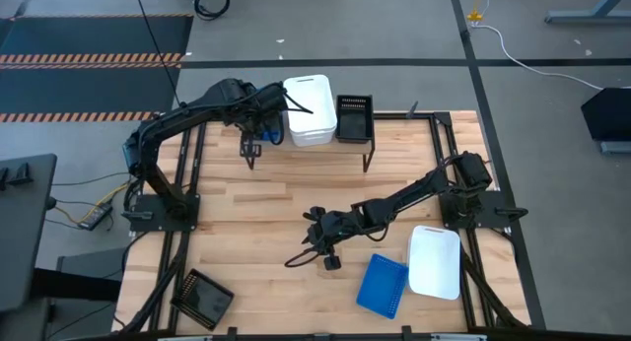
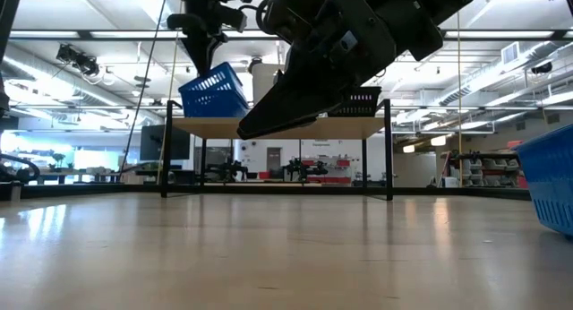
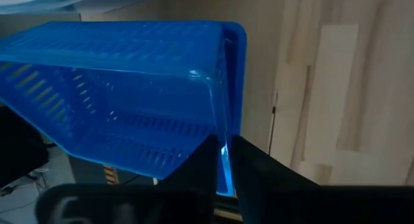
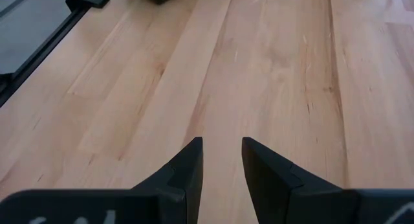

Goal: Stack baskets on shelf by color
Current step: Stack the bottom left blue bin into the blue bin on the shelf

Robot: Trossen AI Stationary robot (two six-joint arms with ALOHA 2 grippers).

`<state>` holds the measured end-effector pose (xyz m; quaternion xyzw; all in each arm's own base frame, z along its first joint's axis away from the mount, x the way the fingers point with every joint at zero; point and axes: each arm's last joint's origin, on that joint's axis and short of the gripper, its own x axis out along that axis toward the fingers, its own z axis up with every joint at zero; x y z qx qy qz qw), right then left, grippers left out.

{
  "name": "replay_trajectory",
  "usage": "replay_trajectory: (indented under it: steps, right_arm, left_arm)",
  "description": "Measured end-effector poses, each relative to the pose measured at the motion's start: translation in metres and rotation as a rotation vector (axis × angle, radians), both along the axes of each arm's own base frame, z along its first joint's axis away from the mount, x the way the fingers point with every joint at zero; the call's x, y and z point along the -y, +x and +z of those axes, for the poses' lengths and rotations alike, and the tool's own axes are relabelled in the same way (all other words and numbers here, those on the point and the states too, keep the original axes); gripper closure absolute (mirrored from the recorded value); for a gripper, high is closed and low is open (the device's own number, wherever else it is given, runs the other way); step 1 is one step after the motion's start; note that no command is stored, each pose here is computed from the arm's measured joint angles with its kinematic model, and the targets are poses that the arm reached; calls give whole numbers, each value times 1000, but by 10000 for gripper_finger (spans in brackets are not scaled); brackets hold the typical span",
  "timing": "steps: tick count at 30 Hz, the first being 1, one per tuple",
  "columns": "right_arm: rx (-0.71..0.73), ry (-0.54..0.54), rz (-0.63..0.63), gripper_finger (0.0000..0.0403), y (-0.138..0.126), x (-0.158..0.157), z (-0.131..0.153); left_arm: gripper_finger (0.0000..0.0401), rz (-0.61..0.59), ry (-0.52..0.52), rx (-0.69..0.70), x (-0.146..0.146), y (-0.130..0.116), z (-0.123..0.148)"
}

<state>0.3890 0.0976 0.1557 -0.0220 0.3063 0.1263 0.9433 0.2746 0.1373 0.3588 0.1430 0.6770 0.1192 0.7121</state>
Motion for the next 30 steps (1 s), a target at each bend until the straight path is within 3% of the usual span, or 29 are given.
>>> replay_trajectory:
  steps: [9,16,30]
  right_arm:
    - [0,0,0,289,0,0,0]
    - [-1,0,0,289,0,0,0]
    - [0,-1,-2,289,0,0,0]
  left_arm:
    - [332,19,-2,7,0,0,0]
    - [389,13,77,-50,5,0,1]
    - [394,39,154,-88,10,0,1]
